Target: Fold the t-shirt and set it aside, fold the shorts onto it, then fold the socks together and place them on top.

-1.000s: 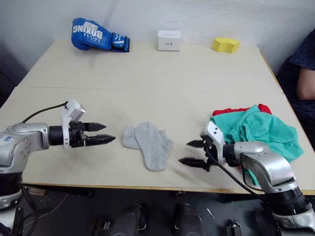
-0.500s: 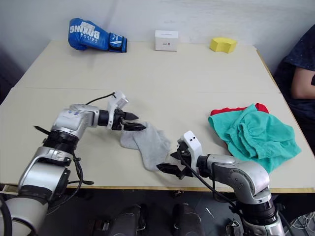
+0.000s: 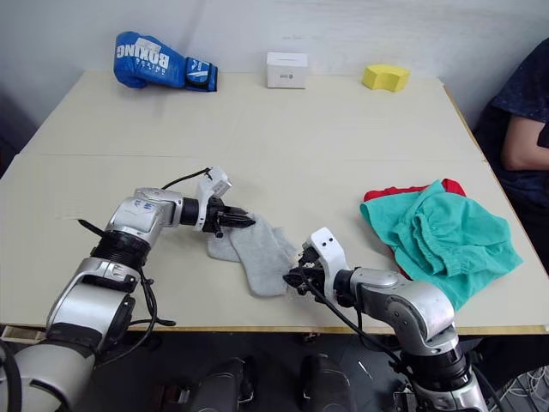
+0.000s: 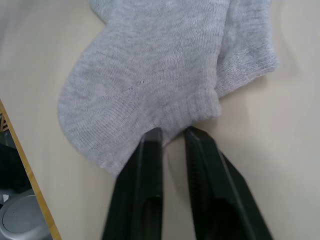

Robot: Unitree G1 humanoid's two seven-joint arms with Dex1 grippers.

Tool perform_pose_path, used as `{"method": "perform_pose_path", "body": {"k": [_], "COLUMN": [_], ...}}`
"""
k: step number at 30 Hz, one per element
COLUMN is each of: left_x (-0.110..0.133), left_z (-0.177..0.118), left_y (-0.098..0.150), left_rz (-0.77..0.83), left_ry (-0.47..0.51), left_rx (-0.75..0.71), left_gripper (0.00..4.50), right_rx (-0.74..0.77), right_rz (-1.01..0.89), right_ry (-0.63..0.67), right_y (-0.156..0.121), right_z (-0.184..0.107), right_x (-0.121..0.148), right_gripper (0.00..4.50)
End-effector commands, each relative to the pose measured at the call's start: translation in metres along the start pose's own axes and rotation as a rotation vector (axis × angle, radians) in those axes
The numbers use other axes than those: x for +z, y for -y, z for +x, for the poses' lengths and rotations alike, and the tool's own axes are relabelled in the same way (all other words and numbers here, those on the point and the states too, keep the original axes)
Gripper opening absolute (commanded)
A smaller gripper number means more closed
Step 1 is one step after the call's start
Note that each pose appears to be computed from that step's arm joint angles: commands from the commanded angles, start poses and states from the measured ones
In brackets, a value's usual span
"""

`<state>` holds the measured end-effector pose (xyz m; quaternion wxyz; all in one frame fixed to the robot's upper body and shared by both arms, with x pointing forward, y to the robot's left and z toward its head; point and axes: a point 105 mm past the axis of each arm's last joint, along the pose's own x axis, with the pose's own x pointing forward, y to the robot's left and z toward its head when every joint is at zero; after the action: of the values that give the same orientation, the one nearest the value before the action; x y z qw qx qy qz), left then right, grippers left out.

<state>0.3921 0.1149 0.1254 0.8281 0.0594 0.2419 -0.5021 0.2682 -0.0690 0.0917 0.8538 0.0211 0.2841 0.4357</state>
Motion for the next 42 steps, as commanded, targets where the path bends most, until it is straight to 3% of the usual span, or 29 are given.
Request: {"method": "perform_pose_path", "body": {"k": [1,6,10,14,18,30,42], "left_x": [0.014,0.035,0.040,0.035,0.013,-0.014,-0.025], "left_z": [-0.007,-0.025,-0.046,-0.066,-0.081,-0.081,-0.061], "left_y": [0.002,0.012,0.023,0.026,0.032,0.039,0.044], "left_rz": [0.028,-0.042,-0.047,-0.060,-0.142,-0.166,-0.210], "left_ry": [0.069,0.227,0.271,0.295,0.334,0.537,0.565], "left_rx": [0.012,-0.015,-0.014,0.059,0.164,0.395,0.418], "left_gripper": [0.04,0.04,0.04,0.04,0.04,0.04,0.04], "right_rx": [0.045,0.138,0.219,0.217,0.208,0.234,0.182], "right_rz": [0.021,0.001,-0.015,-0.063,-0.091,-0.222,-0.254], "right_ry": [-0.044,0.021,0.061,0.065,0.072,0.020,0.028], "right_y": [-0.003,-0.005,-0.007,0.004,0.017,0.029,0.043], "right_z": [0.002,-0.010,-0.021,-0.023,-0.018,-0.003,-0.001], "right_x": [-0.009,0.020,0.048,0.067,0.086,0.095,0.100], "right_gripper": [0.00,0.00,0.00,0.00,0.00,0.00,0.00]}}
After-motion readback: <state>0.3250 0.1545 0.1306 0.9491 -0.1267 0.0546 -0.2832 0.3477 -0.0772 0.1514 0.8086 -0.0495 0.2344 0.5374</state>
